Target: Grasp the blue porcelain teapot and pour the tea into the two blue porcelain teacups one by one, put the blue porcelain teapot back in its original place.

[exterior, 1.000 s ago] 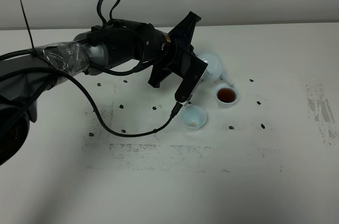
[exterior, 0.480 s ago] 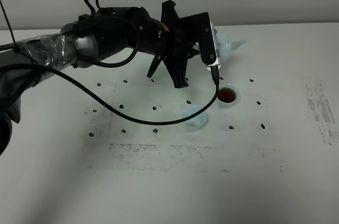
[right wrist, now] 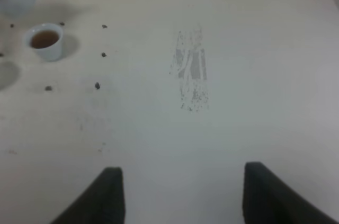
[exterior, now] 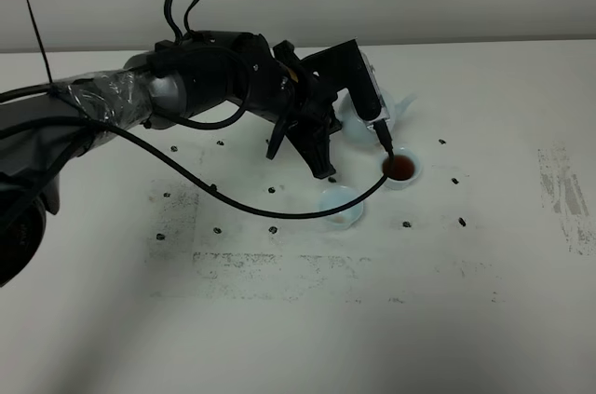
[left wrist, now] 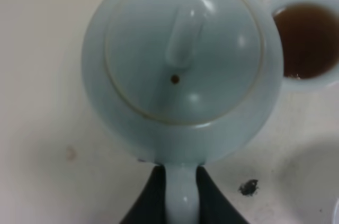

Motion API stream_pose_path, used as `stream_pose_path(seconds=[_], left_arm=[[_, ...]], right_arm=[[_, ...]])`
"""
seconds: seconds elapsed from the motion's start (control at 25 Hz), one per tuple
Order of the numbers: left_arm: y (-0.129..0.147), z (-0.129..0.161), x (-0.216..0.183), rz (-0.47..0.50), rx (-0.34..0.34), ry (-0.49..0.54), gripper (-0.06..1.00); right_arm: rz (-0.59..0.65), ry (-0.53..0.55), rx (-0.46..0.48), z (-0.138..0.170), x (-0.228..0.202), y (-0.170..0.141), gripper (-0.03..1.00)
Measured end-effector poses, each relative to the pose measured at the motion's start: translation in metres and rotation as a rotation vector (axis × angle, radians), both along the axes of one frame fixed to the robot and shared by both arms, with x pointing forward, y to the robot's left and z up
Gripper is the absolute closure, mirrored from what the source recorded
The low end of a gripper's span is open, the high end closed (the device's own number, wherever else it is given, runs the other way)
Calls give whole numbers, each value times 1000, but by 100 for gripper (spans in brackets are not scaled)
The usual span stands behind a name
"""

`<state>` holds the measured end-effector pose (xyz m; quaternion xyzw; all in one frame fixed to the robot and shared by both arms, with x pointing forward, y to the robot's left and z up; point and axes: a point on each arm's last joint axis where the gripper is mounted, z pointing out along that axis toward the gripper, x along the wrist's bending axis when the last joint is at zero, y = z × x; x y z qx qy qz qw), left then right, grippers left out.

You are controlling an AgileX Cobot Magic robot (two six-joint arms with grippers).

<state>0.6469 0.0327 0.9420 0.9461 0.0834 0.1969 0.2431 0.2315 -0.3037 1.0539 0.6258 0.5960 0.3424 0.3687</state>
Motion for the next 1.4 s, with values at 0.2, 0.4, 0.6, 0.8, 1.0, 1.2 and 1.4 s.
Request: stream_pose_path(seconds=[0.2,0.4,0.6,0.8,1.0,1.2,1.4], left_arm=[[0,-9,1,3,10,19,91],[4,-21,4,16,22,39,91],[8,-24,7,34,23,51,91],[8,-24,7,35,23,51,91],[11,-8,6,17,39,18,91],[21,36,-3,39,1,-32,91],[42,42,-21,64,25,-45,91]], right_arm=[[0,0,0,0,0,0,49],[0,0,0,0,0,0,49],[0,0,0,0,0,0,49],[0,0,0,0,0,0,49],[0,0,0,0,0,0,49],[0,0,0,0,0,0,49],[0,0,0,0,0,0,49]])
